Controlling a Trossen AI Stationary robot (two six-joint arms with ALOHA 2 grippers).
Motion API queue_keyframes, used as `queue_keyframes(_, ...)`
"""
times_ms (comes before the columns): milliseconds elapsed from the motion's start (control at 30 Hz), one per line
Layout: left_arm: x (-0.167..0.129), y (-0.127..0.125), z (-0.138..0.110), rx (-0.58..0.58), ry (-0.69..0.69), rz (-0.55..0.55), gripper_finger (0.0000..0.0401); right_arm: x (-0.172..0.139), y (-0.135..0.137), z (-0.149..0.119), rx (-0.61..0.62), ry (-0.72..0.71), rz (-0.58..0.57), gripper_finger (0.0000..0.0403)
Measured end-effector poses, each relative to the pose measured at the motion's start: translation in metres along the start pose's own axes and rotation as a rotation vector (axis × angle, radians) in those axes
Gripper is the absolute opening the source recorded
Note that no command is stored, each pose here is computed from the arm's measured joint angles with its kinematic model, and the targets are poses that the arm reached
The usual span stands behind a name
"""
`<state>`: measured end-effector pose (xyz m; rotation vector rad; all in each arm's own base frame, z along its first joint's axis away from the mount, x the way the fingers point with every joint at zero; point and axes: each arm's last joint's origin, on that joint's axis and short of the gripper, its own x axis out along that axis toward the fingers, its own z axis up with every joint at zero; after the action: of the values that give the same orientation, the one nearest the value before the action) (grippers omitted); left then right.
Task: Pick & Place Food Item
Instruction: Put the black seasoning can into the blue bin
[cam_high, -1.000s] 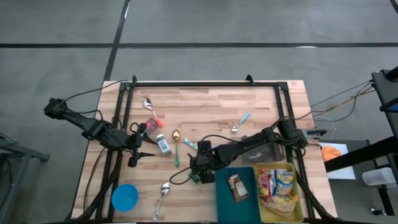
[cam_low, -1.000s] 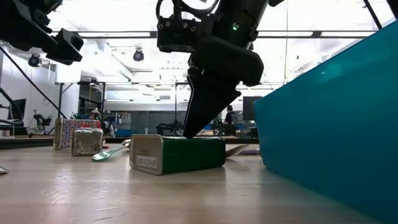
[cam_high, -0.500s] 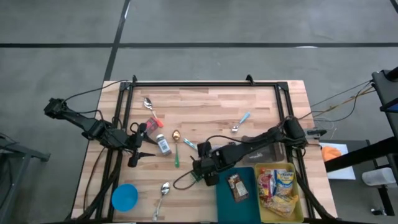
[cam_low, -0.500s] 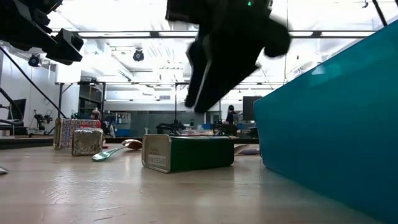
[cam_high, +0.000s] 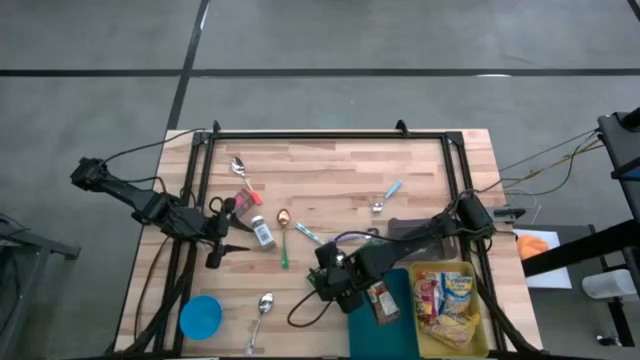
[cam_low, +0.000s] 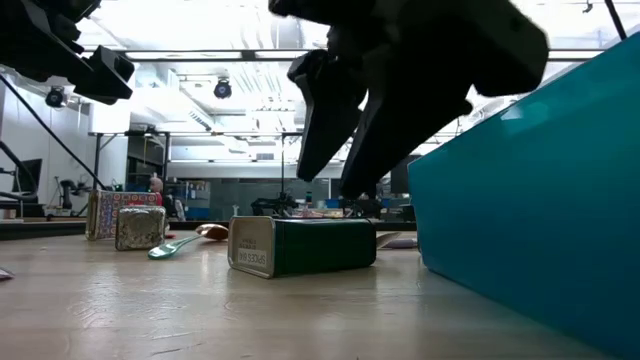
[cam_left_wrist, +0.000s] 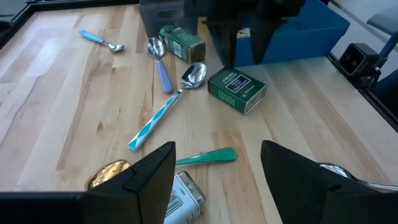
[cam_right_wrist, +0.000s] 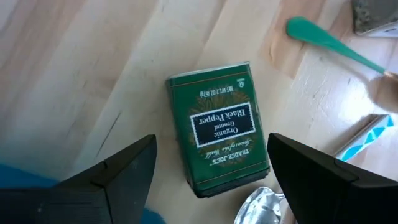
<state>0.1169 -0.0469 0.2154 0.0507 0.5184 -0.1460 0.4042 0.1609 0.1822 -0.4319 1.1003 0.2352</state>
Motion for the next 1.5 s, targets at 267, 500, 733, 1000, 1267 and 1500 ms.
queue_keyframes(267, 0.000, 0.000, 0.000, 0.000, 0.000, 0.000, 0.0241, 0.018, -0.018, -0.004, 0.040, 0.006, 0.100, 0.0306)
queue_keyframes(500, 0.000, 0.000, 0.000, 0.001, 0.004, 0.000, 0.0241, 0.033, -0.027, -0.008, 0.048, 0.014, 0.136, 0.0306)
queue_keyframes(733, 0.000, 0.000, -0.001, 0.002, 0.008, 0.001, 0.0241, 0.037, -0.026, -0.010, 0.053, 0.025, 0.149, 0.0306)
queue_keyframes(1000, 0.000, 0.000, -0.001, 0.003, 0.010, 0.001, 0.0241, 0.037, -0.026, -0.010, 0.059, 0.027, 0.140, 0.0306)
queue_keyframes(1267, 0.000, 0.000, -0.001, 0.003, 0.011, 0.002, 0.0241, 0.037, -0.026, -0.010, 0.062, 0.026, 0.139, 0.0288)
queue_keyframes(1500, 0.000, 0.000, -0.001, 0.003, 0.011, 0.001, 0.0241, 0.037, -0.026, -0.009, 0.056, 0.020, 0.138, 0.0199)
